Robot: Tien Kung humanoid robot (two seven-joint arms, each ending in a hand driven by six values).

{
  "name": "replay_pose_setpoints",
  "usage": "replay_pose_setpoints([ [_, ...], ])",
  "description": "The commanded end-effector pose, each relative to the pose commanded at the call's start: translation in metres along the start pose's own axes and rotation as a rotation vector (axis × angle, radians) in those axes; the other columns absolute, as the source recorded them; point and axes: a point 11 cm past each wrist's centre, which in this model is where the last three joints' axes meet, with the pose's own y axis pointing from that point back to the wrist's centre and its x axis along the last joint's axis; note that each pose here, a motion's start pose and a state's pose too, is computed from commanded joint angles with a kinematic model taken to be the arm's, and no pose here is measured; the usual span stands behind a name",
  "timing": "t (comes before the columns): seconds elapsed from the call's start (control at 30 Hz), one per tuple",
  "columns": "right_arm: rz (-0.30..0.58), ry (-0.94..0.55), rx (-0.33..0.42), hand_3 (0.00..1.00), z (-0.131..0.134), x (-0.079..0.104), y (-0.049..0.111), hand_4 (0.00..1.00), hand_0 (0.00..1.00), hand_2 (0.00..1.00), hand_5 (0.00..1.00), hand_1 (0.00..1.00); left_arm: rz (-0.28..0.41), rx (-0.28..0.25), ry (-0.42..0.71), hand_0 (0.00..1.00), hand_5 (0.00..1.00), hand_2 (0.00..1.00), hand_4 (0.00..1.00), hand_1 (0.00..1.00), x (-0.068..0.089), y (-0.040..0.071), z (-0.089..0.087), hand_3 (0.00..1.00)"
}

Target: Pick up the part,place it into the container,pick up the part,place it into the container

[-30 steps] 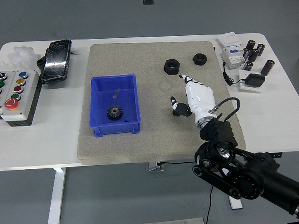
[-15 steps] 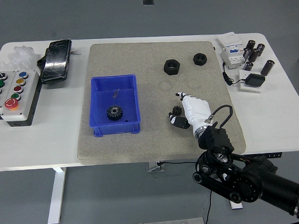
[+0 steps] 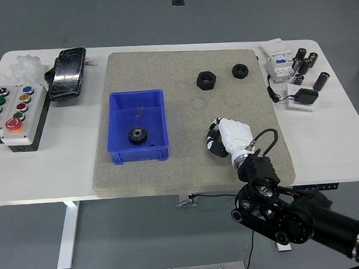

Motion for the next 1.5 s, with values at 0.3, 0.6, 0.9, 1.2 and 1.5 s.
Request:
replay_pose_setpoints([
  [0.3,0.115,0.014,0.104,0.450,-0.030,0.037,-0.006,0.080,0.310,0.352,0.026,0.477,0.001,0.000,0.001,0.661,0.490,0.546,0.599,0.568,0.001,0.000,0.000,0.635],
  [0.6,0.180,0.012,0.306,0.450,-0.113,0.063,-0.001,0.084,0.311,0.355,0.025,0.477,0.003,-0.001,0.001,0.662,0.494,0.549,0.599,0.568,0.002,0.001,0.003,0.635],
  [0.9,0.100,0.107,0.412,0.742,-0.152,0.044,0.010,0.421,0.585,0.792,0.217,0.747,0.007,0.005,0.007,0.663,0.505,0.551,0.602,0.569,0.005,0.001,0.001,0.635],
  [1.2,0.040,0.145,0.360,0.943,-0.141,0.035,0.002,0.682,0.745,0.959,0.344,0.869,0.011,0.010,0.009,0.662,0.505,0.552,0.603,0.570,0.007,0.000,0.000,0.636],
  [1.5,0.209,-0.045,0.368,0.893,-0.147,0.089,0.002,0.724,0.715,0.874,0.390,0.829,0.008,0.005,0.004,0.663,0.511,0.552,0.601,0.570,0.005,0.000,0.001,0.636],
])
